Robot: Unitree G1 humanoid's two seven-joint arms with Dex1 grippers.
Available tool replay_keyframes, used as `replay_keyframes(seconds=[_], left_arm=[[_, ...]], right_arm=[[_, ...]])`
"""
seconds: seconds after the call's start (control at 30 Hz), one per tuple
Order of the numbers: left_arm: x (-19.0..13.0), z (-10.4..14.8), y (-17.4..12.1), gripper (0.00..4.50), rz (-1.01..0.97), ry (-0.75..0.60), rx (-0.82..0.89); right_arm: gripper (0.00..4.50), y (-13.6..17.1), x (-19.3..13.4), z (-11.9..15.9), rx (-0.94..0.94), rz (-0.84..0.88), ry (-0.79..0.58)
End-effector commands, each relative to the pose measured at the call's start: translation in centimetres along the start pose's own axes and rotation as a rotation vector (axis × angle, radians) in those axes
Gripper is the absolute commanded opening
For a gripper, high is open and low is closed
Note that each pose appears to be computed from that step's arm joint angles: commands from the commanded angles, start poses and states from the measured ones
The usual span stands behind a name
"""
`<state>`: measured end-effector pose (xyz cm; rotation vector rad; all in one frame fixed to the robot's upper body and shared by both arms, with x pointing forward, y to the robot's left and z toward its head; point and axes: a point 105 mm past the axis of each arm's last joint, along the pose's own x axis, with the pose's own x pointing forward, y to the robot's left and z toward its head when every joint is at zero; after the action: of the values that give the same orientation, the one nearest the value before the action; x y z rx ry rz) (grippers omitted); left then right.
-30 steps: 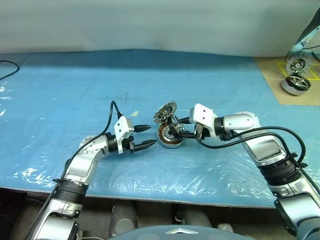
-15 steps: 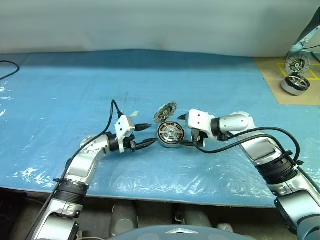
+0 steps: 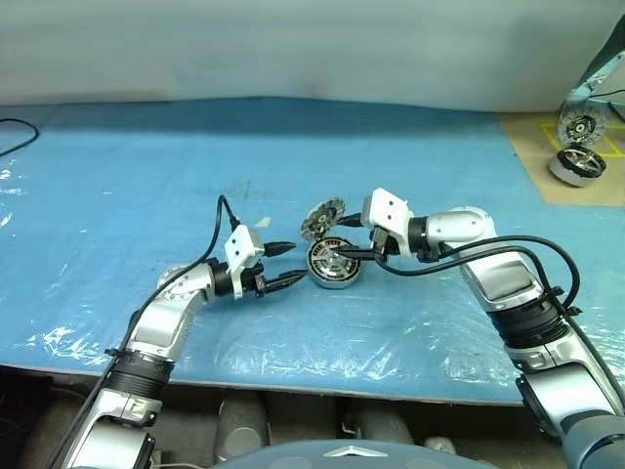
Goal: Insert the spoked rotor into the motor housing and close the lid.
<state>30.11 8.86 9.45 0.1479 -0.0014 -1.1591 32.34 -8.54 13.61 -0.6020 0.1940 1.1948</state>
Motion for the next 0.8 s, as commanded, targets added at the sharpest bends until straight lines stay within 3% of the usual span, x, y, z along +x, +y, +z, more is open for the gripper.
replay_keyframes(seconds=[0.03,0.33,0.47,0.8], left_arm=[[0.0,0.8,0.4,3.02,0.012,-0.020,0.033],[-0.4,0.9,1.4,3.02,0.064,-0.014,0.041],[-0.5,1.0,1.9,3.02,0.085,-0.010,0.053],[-0.6,0.4,1.7,3.02,0.092,-0.011,0.046]], right_arm=[[1.21,-0.1,0.3,0.5,0.019,-0.003,-0.013],[1.21,-0.2,1.4,-0.2,0.096,0.001,-0.023],[0.06,0.0,1.6,-0.1,0.094,0.022,-0.038],[0.03,0.6,1.8,-0.7,0.120,0.057,-0.015]])
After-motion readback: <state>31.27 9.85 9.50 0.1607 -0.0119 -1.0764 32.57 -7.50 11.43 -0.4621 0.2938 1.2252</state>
